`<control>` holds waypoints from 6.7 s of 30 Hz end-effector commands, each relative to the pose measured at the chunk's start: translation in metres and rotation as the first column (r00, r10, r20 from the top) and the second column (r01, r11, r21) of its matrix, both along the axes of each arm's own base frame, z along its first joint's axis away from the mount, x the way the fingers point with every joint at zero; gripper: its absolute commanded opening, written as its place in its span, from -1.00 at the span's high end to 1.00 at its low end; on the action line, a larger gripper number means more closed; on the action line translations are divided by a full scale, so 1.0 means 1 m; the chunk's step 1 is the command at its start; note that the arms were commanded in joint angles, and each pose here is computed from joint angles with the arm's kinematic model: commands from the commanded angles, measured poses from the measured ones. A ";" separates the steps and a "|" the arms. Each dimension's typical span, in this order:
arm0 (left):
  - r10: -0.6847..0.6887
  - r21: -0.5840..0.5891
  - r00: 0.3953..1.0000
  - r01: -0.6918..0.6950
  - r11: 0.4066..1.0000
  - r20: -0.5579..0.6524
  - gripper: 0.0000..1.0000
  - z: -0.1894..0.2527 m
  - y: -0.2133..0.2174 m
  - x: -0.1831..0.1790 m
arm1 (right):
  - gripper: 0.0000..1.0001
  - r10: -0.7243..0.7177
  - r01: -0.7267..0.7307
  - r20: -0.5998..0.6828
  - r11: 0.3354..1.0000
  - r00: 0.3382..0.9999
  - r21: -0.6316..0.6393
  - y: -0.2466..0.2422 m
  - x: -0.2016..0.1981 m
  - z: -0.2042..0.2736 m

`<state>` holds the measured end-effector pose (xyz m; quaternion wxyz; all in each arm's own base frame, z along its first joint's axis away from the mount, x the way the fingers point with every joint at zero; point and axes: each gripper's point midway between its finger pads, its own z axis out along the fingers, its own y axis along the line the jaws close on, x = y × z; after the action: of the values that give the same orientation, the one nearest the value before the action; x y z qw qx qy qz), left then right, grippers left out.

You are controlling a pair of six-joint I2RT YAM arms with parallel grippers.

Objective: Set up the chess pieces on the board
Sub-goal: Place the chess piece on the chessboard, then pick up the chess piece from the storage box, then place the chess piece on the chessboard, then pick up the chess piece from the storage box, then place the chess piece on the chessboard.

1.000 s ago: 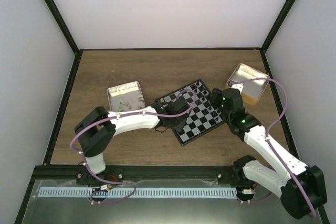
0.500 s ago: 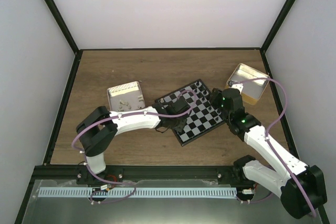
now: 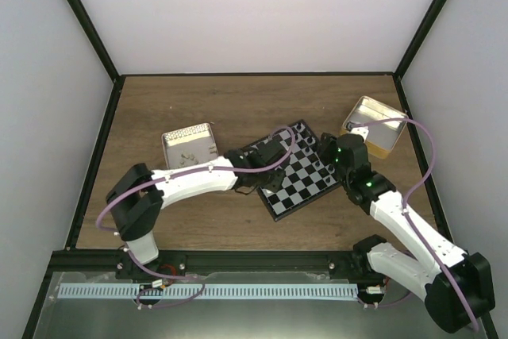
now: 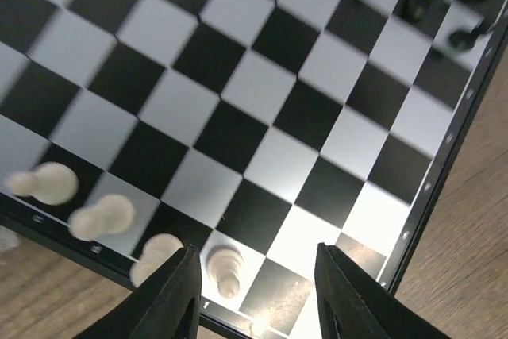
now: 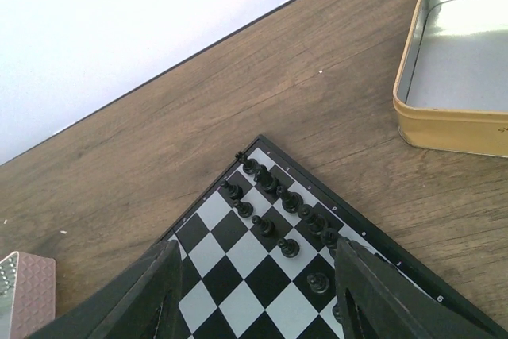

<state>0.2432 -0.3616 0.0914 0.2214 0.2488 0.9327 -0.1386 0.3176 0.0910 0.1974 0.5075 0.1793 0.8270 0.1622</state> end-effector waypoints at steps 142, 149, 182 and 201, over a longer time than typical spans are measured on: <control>0.746 -0.080 0.650 -0.744 0.663 0.145 -0.07 0.028 0.234 0.154 | -0.11 0.096 -0.092 -0.073 0.994 0.993 0.059 0.020 -0.008 -0.029; 0.817 -0.026 0.561 -0.822 0.569 0.130 0.02 -0.004 0.274 0.132 | -0.11 0.099 -0.094 -0.072 0.993 0.992 0.074 0.022 -0.007 -0.028; 0.816 0.012 0.576 -0.817 0.576 0.053 0.83 -0.047 0.281 0.133 | -0.11 0.085 -0.082 -0.032 0.993 0.996 0.082 0.018 -0.010 -0.016; 0.578 -0.274 0.816 -0.553 0.787 0.013 0.86 0.051 0.180 0.148 | -0.11 0.067 -0.065 -0.018 0.994 0.998 0.091 0.014 -0.012 -0.012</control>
<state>0.3908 -0.1431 0.1317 0.3353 -0.1282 0.9242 -0.1301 0.3067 0.1077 0.1806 0.4751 0.1697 0.8361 0.2155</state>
